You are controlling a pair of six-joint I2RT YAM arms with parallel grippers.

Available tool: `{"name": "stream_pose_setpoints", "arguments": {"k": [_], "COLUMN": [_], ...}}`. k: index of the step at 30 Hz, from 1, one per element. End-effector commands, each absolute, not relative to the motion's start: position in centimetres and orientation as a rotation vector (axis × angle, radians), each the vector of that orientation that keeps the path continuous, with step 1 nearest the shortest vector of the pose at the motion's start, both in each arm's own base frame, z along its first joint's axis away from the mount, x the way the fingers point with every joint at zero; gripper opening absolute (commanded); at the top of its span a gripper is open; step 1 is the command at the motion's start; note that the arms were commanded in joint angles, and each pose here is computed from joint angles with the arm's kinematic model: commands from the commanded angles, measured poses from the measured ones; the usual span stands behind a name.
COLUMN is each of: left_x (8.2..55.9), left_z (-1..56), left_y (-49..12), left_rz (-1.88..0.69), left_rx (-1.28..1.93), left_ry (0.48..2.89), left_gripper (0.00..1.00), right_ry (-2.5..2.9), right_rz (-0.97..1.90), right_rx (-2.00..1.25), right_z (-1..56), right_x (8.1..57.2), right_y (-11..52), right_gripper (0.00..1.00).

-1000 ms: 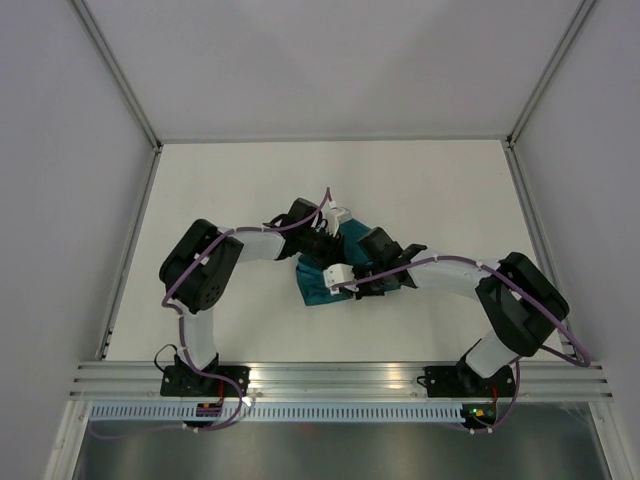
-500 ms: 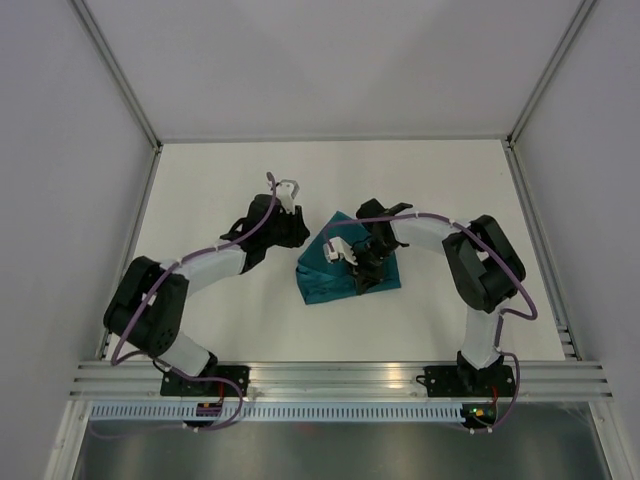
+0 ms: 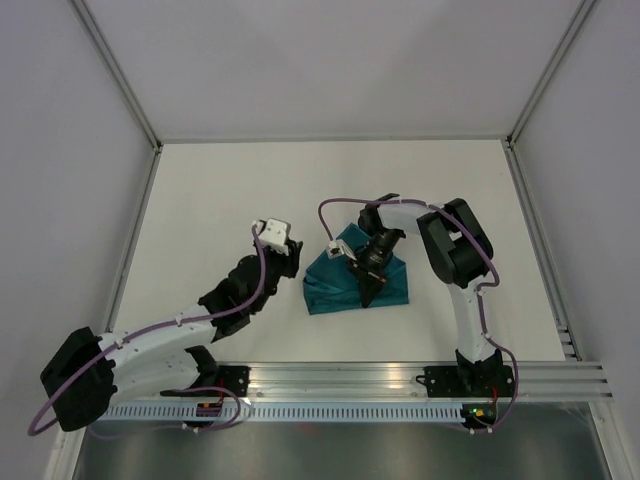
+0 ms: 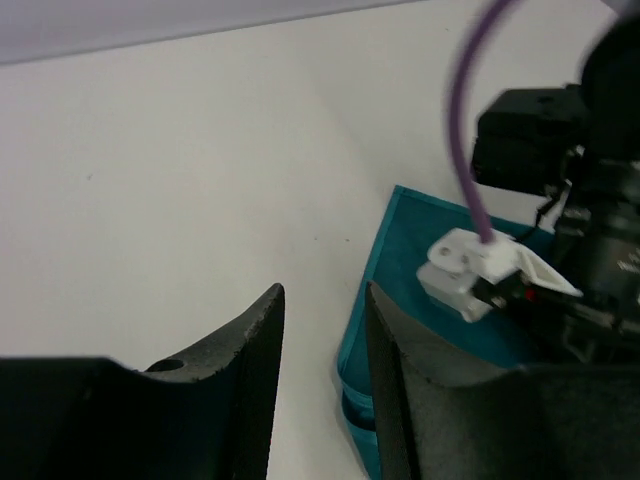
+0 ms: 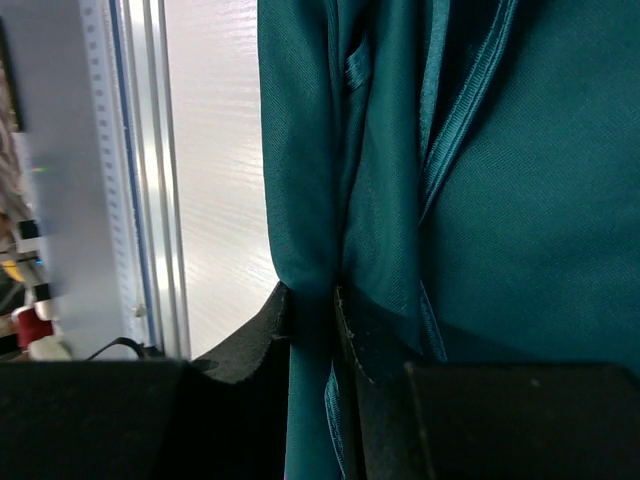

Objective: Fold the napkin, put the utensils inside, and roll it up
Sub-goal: Roll the napkin with the utensil

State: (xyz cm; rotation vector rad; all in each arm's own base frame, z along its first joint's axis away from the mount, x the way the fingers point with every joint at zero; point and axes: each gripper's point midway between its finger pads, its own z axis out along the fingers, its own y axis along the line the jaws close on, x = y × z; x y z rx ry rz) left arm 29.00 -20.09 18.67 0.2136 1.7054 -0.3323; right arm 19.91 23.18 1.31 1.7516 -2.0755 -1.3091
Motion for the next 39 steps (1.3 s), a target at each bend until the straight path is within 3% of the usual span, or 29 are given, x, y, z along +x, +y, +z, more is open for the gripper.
{"name": "stream_pose_setpoints", "arguments": {"k": [1,8,18,29,39], "left_x": [27.4,22.4,16.4,14.6,17.1], "left_z": [18.6,15.1,9.9,5.9,4.8], "left_y": [-21.6,-28.7,-36.0,-37.5,-36.7], "left_rz": [-0.178,-0.245,-0.575,-0.642,-0.479], "left_rx": [0.401,0.827,1.279,1.456,1.398], "left_ry": [1.592,1.477,1.515,1.581,1.565], "left_gripper": [0.44,0.45,0.48,0.47,0.48], "right_ry": [-2.015,-2.064,-2.109,-2.121,-2.112], "right_rz": [-1.156,-1.142,-1.128,-1.129,-1.140], "right_rx": [1.773,1.733,1.702,1.690,1.692], "right_z": [-2.4,-2.6,-3.0,-3.1,-3.0], "right_x": [20.0,20.9,21.5,21.5,21.5], "right_y": [21.4,21.7,21.8,21.7,21.6], "right_gripper": [0.06,0.06,0.06,0.06,0.06]}}
